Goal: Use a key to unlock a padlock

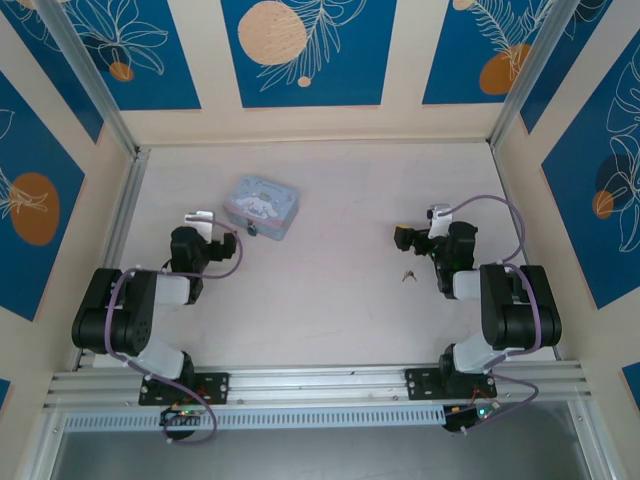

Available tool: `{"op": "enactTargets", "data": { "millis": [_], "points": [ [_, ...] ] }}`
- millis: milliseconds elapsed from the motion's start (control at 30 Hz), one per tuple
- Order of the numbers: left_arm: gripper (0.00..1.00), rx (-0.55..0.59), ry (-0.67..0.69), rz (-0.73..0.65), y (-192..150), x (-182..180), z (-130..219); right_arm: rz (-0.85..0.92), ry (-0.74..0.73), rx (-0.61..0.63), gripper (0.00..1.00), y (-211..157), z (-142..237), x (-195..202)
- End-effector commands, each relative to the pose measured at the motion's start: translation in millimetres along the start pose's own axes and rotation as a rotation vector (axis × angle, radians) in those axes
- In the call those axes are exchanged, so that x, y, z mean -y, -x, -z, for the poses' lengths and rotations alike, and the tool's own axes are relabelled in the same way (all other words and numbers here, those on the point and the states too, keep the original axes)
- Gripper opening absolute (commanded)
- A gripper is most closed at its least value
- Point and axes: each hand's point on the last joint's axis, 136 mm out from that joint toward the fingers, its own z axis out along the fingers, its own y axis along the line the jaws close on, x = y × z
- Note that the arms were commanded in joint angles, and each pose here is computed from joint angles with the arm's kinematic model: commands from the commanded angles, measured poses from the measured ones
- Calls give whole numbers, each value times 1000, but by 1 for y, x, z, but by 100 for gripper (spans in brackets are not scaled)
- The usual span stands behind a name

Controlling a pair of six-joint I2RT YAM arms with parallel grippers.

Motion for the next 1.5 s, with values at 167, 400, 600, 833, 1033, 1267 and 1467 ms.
{"op": "enactTargets", "data": {
  "millis": [167,400,600,833,1033,1267,1467],
  "points": [
    [100,18,13,24,51,-9,25,-80,-180,-5,99,52,25,13],
    [100,-82,-3,162,96,-9,19,-525,-261,-159,99,68,48,22],
    [100,-354,-233,229,102,29,-33,-554,-37,-293,99,53,56,-39],
    [100,-509,-376,267,93,56,-72,-591,-25,-390,99,23,77,-76],
    [100,-593,-483,325,78,86,-76,-644,-26,-412,99,6,82,-86],
    [100,-568,-623,343,73,145,-36,-668,-22,-422,100,0,72,-87],
    [100,-572,-723,356,55,210,13,-640,-34,-434,99,3,56,-83]
  ]
}}
